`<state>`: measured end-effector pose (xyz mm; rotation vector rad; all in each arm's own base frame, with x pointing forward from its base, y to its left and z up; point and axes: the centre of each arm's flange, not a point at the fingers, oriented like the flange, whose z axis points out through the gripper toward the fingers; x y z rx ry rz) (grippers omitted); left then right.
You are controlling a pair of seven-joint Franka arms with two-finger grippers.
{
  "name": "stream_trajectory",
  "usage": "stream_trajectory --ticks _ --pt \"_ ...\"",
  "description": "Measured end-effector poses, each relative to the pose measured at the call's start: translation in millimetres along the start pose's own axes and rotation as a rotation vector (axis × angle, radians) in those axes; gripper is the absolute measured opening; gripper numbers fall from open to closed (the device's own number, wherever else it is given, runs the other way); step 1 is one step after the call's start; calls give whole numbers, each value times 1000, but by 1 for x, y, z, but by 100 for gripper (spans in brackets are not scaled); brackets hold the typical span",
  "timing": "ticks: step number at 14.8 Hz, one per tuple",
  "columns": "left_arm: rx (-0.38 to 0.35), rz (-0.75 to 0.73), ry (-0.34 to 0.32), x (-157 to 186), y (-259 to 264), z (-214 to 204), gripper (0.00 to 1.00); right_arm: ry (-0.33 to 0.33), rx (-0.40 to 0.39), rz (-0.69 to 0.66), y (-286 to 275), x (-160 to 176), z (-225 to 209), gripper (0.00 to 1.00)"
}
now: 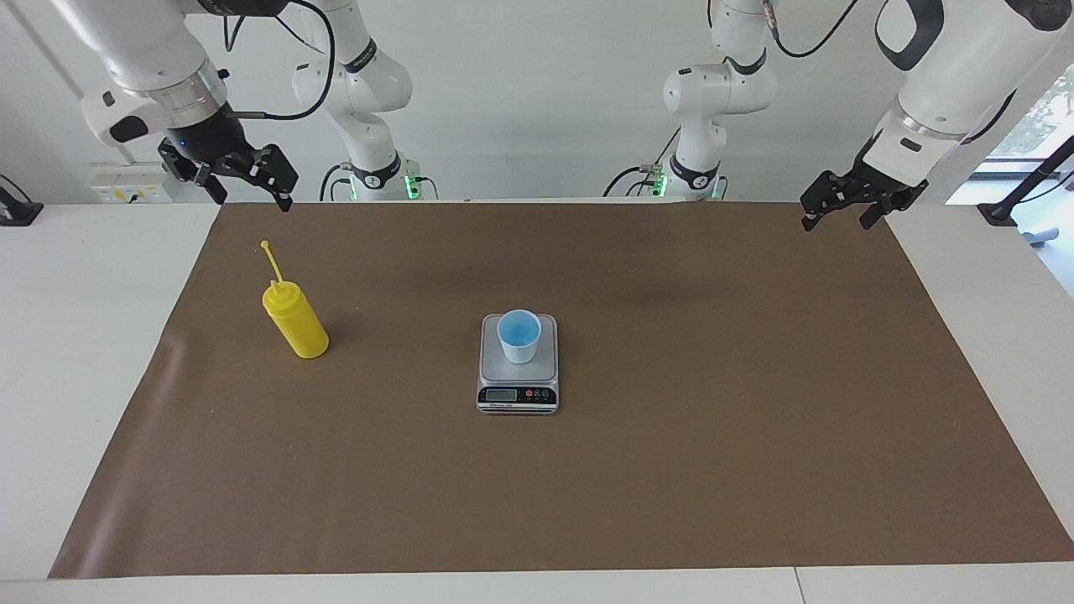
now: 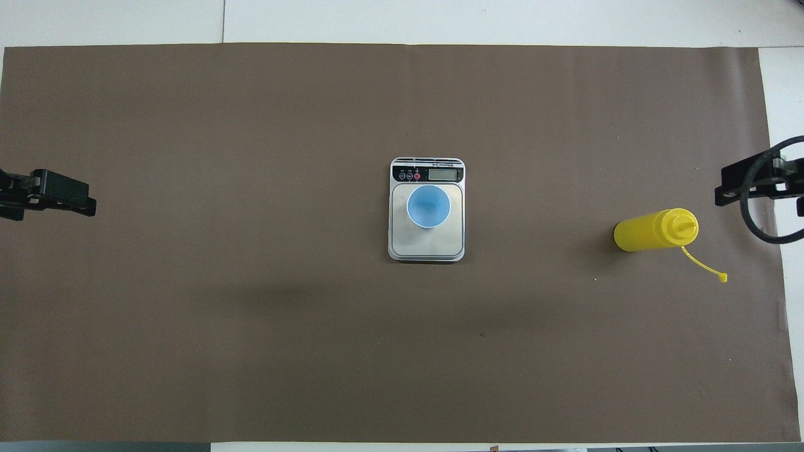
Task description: Pour seasoning into cup on scale with both arms
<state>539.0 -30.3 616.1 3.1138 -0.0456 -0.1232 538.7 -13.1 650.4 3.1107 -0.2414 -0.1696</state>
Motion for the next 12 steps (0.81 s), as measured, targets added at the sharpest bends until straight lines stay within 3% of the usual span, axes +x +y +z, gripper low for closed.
stream_trajectory --ticks 12 --pt "0 0 0 0 0 0 100 -13 -2 -1 5 2 9 100"
